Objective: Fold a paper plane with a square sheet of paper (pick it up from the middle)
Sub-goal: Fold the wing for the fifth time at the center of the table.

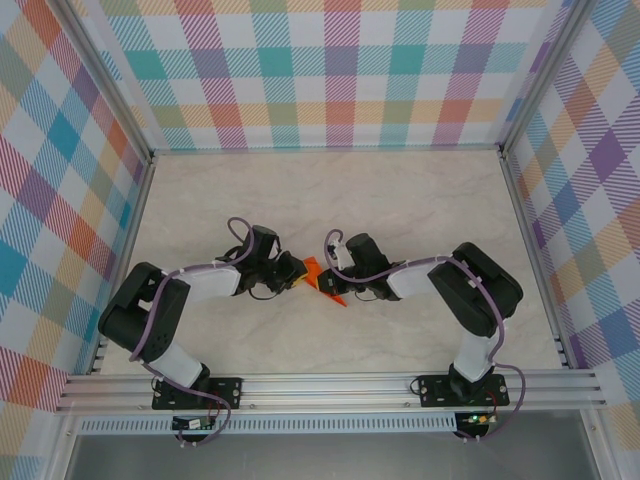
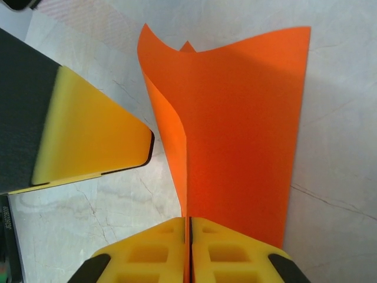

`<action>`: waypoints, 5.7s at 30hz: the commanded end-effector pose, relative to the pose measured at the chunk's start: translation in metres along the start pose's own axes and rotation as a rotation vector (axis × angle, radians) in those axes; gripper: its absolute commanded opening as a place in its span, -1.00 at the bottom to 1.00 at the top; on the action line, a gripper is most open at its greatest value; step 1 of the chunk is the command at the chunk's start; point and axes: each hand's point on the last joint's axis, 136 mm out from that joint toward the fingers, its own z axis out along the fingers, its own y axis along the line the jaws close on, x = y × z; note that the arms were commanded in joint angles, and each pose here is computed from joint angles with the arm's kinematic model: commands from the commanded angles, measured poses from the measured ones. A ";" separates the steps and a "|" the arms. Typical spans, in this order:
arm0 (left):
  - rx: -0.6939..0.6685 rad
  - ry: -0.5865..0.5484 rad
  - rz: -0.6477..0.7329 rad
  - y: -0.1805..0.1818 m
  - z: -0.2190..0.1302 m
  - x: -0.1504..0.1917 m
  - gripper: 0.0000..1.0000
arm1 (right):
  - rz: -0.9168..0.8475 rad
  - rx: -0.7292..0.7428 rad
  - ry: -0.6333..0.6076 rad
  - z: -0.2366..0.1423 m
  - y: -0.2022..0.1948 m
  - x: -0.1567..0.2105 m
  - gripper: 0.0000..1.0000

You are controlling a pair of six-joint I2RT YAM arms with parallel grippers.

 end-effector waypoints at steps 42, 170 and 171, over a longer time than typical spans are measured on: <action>-0.060 0.007 0.067 0.008 0.019 -0.006 -0.79 | 0.063 -0.011 0.060 -0.009 0.006 -0.005 -0.39; -0.009 0.064 0.196 -0.006 0.041 0.015 -0.88 | 0.197 -0.070 0.216 -0.021 -0.027 0.019 -0.56; -0.010 0.063 0.200 -0.006 0.041 0.015 -0.88 | 0.200 -0.067 0.219 -0.020 -0.028 0.020 -0.56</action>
